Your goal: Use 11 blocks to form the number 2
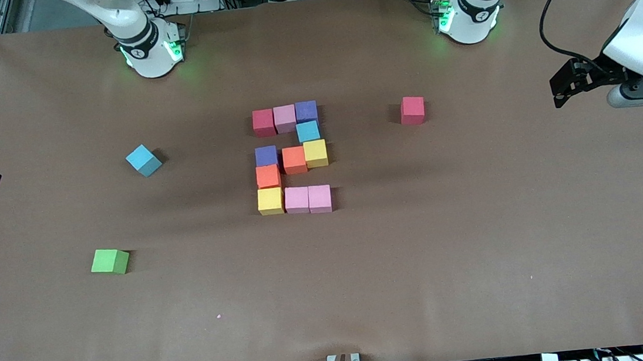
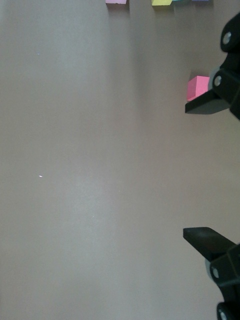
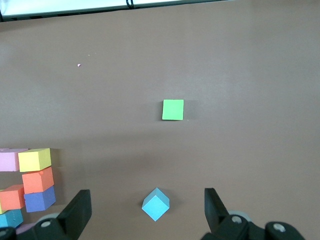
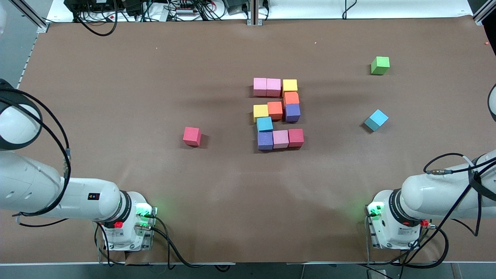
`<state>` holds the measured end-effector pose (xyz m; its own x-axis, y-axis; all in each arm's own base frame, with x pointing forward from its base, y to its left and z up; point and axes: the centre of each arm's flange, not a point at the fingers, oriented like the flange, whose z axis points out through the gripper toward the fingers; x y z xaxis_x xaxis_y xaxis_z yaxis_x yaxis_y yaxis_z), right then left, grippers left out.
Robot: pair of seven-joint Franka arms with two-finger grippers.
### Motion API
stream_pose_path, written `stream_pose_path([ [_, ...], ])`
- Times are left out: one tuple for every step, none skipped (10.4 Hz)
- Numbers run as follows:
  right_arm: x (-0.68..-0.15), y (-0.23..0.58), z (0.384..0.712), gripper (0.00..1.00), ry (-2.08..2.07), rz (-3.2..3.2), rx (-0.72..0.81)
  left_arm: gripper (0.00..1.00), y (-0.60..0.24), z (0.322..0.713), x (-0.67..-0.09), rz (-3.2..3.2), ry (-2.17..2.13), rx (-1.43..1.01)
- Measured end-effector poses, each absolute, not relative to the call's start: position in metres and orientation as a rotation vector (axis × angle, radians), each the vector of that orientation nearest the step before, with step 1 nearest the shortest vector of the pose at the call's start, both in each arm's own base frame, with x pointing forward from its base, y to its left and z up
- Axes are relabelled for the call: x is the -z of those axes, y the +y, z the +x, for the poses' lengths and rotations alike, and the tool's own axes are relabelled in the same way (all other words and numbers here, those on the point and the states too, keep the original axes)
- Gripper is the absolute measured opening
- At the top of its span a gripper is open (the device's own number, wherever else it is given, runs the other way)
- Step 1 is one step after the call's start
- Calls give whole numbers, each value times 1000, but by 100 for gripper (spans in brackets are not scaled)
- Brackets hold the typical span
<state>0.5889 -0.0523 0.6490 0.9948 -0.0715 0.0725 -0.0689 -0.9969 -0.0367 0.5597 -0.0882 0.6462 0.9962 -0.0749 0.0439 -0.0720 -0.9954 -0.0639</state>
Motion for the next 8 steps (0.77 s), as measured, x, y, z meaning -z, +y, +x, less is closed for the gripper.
stream_pose_path([
  [-649,-52,589,100,109,-3103,115,100,-86,560,-648,-3077,105,76],
  [-649,-52,589,100,109,-3103,115,100,-79,561,-648,-3079,86,76],
  [-649,-52,589,100,109,-3103,115,100,-74,562,-648,-3080,72,74],
  [-649,-52,589,100,109,-3103,115,100,-72,563,-647,-3082,61,73],
  [-649,-52,589,100,109,-3103,115,100,-72,563,-647,-3084,47,76],
  [-649,-52,589,100,109,-3103,115,100,-72,564,-646,-3085,35,78],
  [-649,-52,589,100,109,-3103,115,100,-73,565,-646,-3099,32,78],
  [-649,-52,589,100,109,-3103,115,100,-74,565,-646,-3133,21,74],
])
